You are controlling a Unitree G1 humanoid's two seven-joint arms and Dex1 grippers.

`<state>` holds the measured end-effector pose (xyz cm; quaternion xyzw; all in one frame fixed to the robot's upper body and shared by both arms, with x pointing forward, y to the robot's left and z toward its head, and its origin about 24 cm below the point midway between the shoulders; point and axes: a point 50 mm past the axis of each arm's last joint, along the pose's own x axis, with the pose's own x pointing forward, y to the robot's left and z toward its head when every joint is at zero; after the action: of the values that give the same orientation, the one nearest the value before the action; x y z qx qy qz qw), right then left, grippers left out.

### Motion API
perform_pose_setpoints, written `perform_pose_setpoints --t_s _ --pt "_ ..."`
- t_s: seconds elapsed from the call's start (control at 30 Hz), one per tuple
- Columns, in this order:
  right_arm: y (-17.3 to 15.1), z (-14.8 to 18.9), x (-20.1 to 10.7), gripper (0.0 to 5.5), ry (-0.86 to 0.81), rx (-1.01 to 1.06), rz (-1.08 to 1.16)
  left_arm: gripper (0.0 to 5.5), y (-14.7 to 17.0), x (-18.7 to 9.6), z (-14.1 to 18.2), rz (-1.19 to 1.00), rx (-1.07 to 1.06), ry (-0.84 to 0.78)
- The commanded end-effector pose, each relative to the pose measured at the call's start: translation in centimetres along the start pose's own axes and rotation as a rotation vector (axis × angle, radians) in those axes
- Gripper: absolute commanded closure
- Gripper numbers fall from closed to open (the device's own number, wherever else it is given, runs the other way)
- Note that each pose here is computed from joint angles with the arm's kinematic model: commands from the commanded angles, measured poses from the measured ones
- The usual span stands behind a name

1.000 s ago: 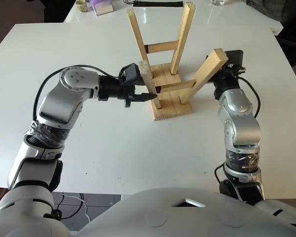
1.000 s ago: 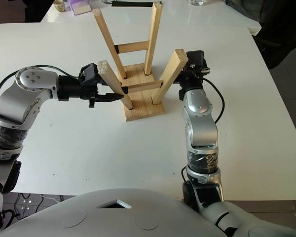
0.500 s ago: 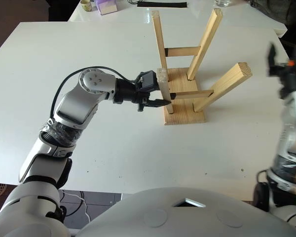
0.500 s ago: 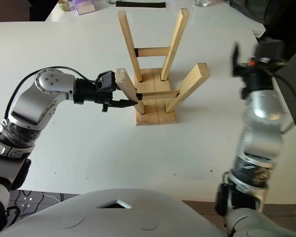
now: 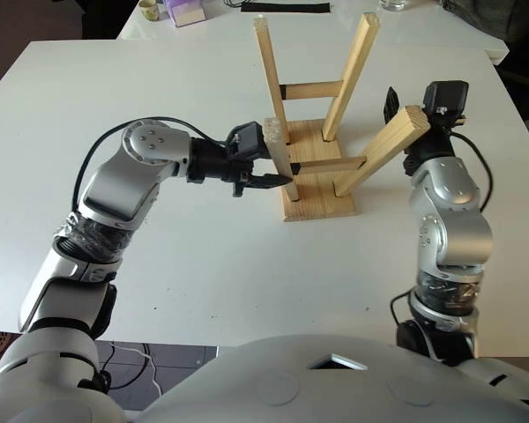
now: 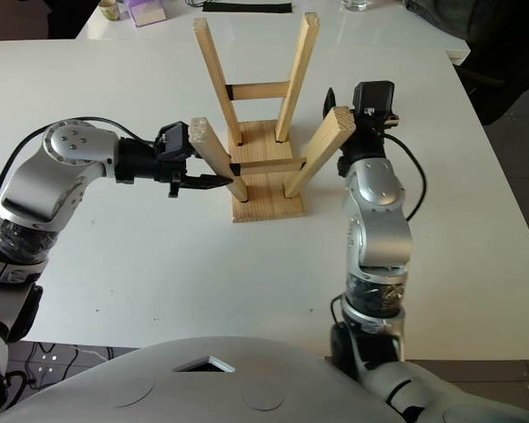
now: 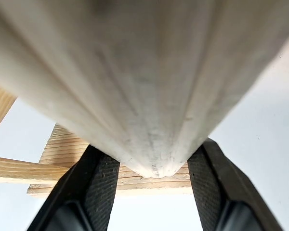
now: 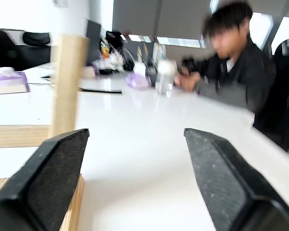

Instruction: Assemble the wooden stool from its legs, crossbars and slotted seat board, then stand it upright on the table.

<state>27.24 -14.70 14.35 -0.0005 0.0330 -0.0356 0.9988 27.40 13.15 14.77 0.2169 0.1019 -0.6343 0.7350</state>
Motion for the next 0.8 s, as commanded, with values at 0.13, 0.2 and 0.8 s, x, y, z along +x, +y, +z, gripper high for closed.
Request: perform_pose_setpoints --t_s 0.13,0.2,0.8 --pt "5.2 4.7 -1.2 1.83 -0.180 0.000 0.336 3.45 -2.6 4.2 -1.1 -0.097 -0.069 0.065" --pt "3.7 3.9 -0.8 1.83 -0.176 -0.057 0.293 3.45 -2.4 3.8 -1.3 -0.071 -0.076 0.077" --pt "-7.6 -4.7 0.1 1.81 0.033 -0.454 0.169 2.06 -3.5 1.2 1.0 -0.072 -0.128 -0.093"
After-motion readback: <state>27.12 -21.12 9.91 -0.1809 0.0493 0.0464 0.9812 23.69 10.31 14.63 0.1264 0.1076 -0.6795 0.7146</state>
